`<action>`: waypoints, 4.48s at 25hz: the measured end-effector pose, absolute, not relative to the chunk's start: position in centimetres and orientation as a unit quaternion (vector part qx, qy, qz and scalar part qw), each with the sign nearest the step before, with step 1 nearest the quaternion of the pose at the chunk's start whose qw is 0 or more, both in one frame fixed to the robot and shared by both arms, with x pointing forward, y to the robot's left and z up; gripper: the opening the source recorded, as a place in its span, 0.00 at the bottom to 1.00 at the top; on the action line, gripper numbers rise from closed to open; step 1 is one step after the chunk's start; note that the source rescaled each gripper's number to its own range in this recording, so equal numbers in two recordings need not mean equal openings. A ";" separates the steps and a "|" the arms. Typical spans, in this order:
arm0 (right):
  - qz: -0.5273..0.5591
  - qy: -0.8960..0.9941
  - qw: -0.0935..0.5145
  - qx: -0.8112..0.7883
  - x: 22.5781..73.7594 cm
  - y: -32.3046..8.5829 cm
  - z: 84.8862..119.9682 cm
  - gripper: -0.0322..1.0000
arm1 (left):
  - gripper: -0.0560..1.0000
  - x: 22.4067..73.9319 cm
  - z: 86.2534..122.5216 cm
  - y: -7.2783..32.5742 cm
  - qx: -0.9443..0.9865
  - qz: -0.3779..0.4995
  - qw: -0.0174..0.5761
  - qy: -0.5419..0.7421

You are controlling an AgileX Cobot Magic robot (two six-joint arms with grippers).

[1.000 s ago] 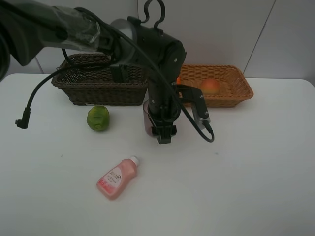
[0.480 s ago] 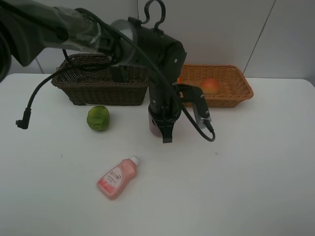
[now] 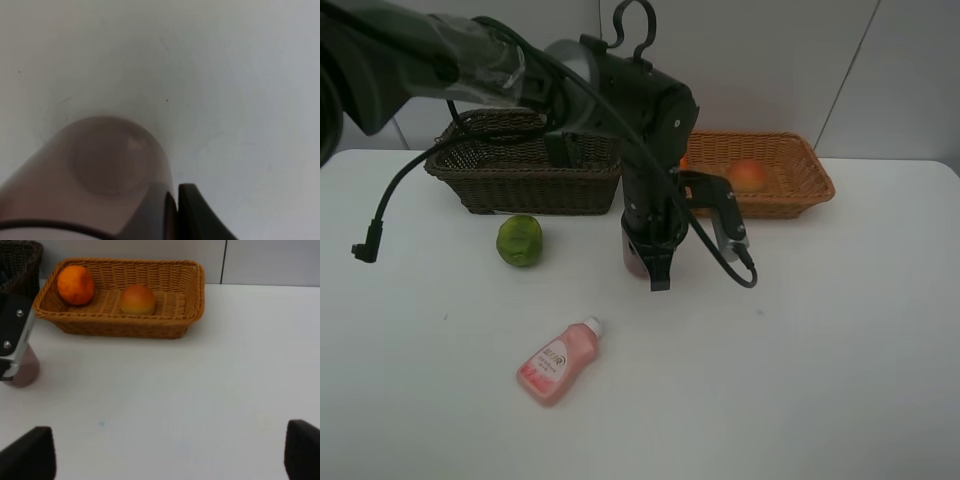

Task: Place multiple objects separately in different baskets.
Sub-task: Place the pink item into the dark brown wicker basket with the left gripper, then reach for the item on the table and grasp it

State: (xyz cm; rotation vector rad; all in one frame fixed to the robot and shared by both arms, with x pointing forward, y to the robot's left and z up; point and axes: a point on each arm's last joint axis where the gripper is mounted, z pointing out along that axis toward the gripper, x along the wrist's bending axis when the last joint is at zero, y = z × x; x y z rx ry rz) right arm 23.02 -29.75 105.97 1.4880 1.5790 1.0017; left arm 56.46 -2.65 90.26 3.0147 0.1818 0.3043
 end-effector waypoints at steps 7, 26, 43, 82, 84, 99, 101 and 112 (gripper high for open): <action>0.390 0.615 0.367 0.579 23.0 -29.8 106.0 0.97 | 0.14 56.4 90.4 -2.6 0.992 0.100 0.053 0.060; 0.390 0.615 0.367 0.579 23.0 -29.8 106.0 0.97 | 0.14 58.3 101.6 4.6 0.890 0.118 0.084 0.433; 0.390 0.615 0.367 0.579 23.0 -29.8 106.0 0.97 | 0.14 63.1 107.3 18.5 0.763 0.169 0.129 0.610; 0.390 0.615 0.367 0.579 23.0 -29.8 106.0 0.97 | 0.23 70.6 93.0 19.9 0.720 0.203 0.231 0.622; 0.390 0.615 0.367 0.579 23.0 -29.8 106.0 0.97 | 0.40 70.6 93.0 19.9 0.720 0.202 0.231 0.623; 0.390 0.615 0.367 0.579 23.0 -29.8 106.0 0.97 | 0.94 69.7 96.9 20.1 0.708 0.208 0.246 0.628; 0.390 0.615 0.367 0.579 23.0 -29.8 106.0 0.97 | 0.94 69.2 98.1 20.2 0.708 0.205 0.242 0.631; 0.390 0.615 0.367 0.579 23.0 -29.8 106.0 0.97 | 0.94 63.4 102.3 17.7 0.744 0.175 0.202 0.612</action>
